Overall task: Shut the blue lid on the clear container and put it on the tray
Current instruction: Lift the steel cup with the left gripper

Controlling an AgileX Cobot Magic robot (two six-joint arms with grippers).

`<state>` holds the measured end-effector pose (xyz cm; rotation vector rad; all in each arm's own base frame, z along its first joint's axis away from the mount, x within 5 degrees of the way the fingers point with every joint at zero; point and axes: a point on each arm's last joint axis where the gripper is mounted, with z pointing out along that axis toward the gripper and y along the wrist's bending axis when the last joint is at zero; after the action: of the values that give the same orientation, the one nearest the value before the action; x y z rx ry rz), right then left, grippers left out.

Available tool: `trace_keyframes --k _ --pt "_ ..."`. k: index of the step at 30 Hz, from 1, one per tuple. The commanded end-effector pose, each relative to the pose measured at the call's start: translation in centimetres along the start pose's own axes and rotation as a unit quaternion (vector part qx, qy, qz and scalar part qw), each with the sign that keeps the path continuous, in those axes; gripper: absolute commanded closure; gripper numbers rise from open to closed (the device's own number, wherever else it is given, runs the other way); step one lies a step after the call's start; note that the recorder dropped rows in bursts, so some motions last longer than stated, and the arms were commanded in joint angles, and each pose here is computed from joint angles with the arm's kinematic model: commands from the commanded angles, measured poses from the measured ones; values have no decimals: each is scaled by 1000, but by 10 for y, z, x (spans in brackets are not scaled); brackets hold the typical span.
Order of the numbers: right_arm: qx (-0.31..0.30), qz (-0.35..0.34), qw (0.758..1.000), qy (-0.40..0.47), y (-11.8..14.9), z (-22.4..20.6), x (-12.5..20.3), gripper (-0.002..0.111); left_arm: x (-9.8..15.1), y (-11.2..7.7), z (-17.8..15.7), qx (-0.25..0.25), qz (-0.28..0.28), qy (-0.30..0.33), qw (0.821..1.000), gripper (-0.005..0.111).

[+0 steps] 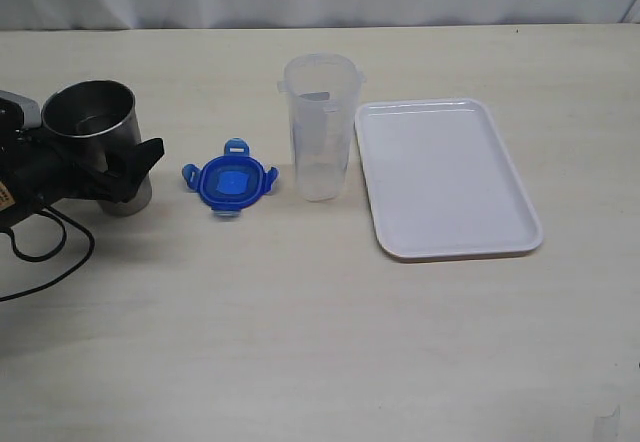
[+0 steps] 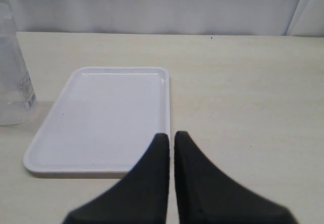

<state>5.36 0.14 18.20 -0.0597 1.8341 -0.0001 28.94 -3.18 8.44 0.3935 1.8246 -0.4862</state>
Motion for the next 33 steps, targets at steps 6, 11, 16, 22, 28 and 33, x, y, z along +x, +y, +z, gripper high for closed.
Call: trace_keyframes --k 6,11,16,22,28,33 --pt "3 -2 1000 -3 0 0 0 104 -2 0 2 2 -1 -7 1000 2" --pt "3 -2 1000 -3 0 0 0 104 -2 0 2 -1 -2 -7 1000 2" --pt "3 -2 1000 -3 0 0 0 104 -2 0 2 0 -2 -7 1000 2" --pt "3 -2 1000 -3 0 0 0 104 -2 0 1 -2 -1 -8 1000 2" --pt "3 -2 1000 -3 0 0 0 104 -2 1 1 -5 -2 -8 1000 12" --pt "3 -2 1000 -3 0 0 0 104 -2 1 1 -5 -2 -8 1000 44"
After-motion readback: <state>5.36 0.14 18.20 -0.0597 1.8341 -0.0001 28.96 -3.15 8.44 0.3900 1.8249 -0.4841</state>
